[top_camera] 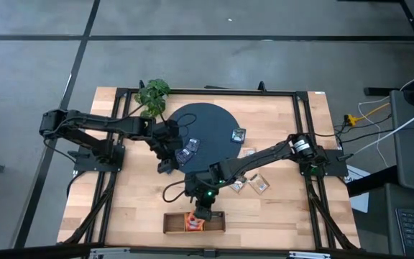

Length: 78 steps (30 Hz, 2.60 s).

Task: Pick & Place Tea
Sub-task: Put the orange tea bag into the middle section of the wooden organizer

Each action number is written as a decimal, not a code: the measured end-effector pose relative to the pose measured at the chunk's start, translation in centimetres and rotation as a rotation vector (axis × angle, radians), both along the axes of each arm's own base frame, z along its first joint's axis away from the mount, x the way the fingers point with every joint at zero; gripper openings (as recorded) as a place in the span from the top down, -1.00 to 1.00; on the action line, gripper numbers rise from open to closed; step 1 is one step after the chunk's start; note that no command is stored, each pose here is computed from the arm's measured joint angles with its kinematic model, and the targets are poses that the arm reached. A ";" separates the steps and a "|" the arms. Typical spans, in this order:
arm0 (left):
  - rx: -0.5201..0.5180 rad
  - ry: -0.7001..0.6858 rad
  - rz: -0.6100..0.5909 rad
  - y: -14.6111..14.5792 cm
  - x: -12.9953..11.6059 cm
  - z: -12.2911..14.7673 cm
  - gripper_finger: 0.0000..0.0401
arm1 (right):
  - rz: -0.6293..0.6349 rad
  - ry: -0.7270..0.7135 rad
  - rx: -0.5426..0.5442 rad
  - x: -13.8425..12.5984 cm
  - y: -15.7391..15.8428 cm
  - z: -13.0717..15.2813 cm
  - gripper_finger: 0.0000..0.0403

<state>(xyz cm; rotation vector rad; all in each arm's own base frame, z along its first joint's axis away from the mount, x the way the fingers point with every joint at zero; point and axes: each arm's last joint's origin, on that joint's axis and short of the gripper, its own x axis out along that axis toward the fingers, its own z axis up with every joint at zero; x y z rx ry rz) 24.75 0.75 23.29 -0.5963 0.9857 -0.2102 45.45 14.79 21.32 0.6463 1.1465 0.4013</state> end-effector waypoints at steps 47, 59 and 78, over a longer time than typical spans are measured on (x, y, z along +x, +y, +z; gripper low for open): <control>-0.016 0.012 -0.003 -0.6 0.0 0.0 0.77 | -0.006 -0.001 -0.098 -0.3 -0.3 -0.4 0.52; -0.033 0.013 -0.008 -1.1 0.1 0.1 0.77 | 0.038 -0.092 -0.196 -1.8 0.8 2.3 0.53; -0.195 -0.202 -0.089 -7.0 1.6 2.3 0.77 | -0.232 -0.238 -0.025 -8.2 1.2 3.2 0.53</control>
